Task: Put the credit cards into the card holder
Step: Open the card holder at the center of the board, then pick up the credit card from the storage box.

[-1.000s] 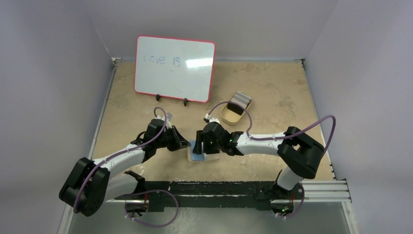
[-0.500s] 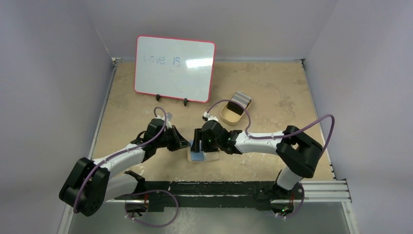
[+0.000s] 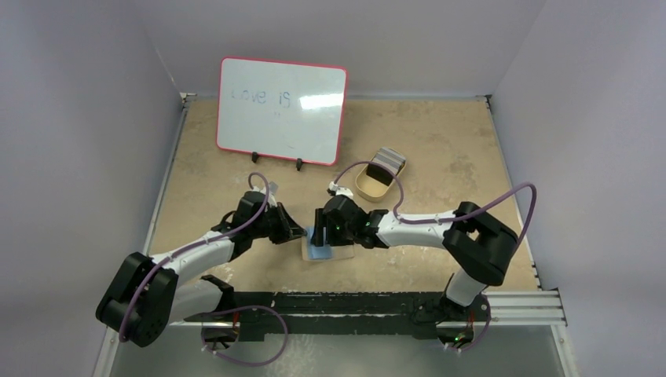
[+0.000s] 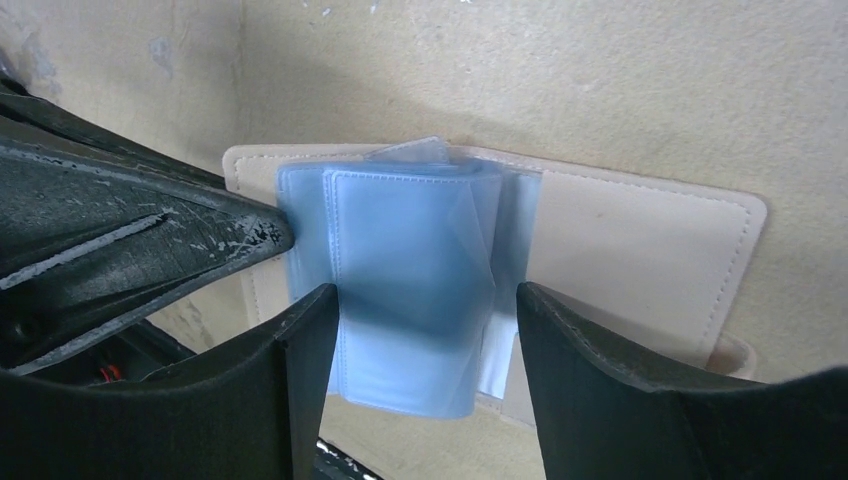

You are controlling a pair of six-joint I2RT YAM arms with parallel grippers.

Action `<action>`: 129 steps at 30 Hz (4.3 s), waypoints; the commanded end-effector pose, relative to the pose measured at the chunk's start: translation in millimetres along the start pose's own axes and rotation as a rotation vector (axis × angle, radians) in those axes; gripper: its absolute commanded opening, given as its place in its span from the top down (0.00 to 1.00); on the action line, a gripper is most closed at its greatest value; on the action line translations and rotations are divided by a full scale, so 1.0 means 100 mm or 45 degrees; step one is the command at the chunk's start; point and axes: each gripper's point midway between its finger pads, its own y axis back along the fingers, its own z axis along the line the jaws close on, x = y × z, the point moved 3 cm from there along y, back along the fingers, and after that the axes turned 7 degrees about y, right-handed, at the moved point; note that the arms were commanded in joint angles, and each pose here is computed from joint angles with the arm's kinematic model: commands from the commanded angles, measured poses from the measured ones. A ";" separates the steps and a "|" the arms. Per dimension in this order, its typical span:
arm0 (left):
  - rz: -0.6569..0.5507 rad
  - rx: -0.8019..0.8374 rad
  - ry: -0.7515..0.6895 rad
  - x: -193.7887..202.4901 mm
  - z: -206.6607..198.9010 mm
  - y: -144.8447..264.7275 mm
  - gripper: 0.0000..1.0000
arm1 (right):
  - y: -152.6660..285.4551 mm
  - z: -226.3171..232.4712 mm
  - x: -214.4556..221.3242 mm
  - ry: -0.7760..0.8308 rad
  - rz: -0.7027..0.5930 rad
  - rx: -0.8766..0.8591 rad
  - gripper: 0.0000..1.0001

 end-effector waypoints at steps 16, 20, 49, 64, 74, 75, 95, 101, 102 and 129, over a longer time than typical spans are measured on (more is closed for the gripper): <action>-0.034 0.056 -0.082 -0.10 -0.17 0.01 1.00 | 0.27 -0.13 -0.11 0.023 -0.043 0.144 0.32; -0.033 0.049 -0.083 -0.10 -0.16 0.00 1.00 | 0.27 -0.22 -0.09 0.020 -0.038 0.213 0.33; -0.048 0.064 -0.071 -0.12 -0.20 0.00 1.00 | 0.17 0.15 -0.22 0.119 -0.078 -0.036 0.41; -0.094 0.158 -0.056 -0.17 -0.37 0.07 0.68 | 0.10 0.43 -0.04 0.169 -0.046 -0.384 0.51; -0.084 0.092 -0.047 -0.16 -0.22 -0.03 0.67 | 0.11 0.37 -0.03 0.163 -0.053 -0.343 0.54; -0.083 0.082 -0.049 -0.16 -0.21 -0.03 0.67 | 0.12 0.36 -0.04 0.163 -0.057 -0.335 0.54; -0.049 0.038 -0.111 -0.11 -0.15 -0.08 0.99 | 0.80 -0.18 -1.12 0.391 -0.429 0.035 0.49; -0.022 0.077 -0.108 -0.06 -0.19 -0.04 1.00 | 0.91 -0.71 -1.69 0.621 -0.445 0.359 0.42; -0.022 0.087 -0.110 -0.06 -0.21 -0.02 1.00 | 0.92 -0.78 -1.77 0.651 -0.452 0.410 0.41; -0.018 0.169 -0.093 0.00 -0.27 0.05 1.00 | 0.41 -2.08 -2.09 0.924 -0.106 0.953 0.34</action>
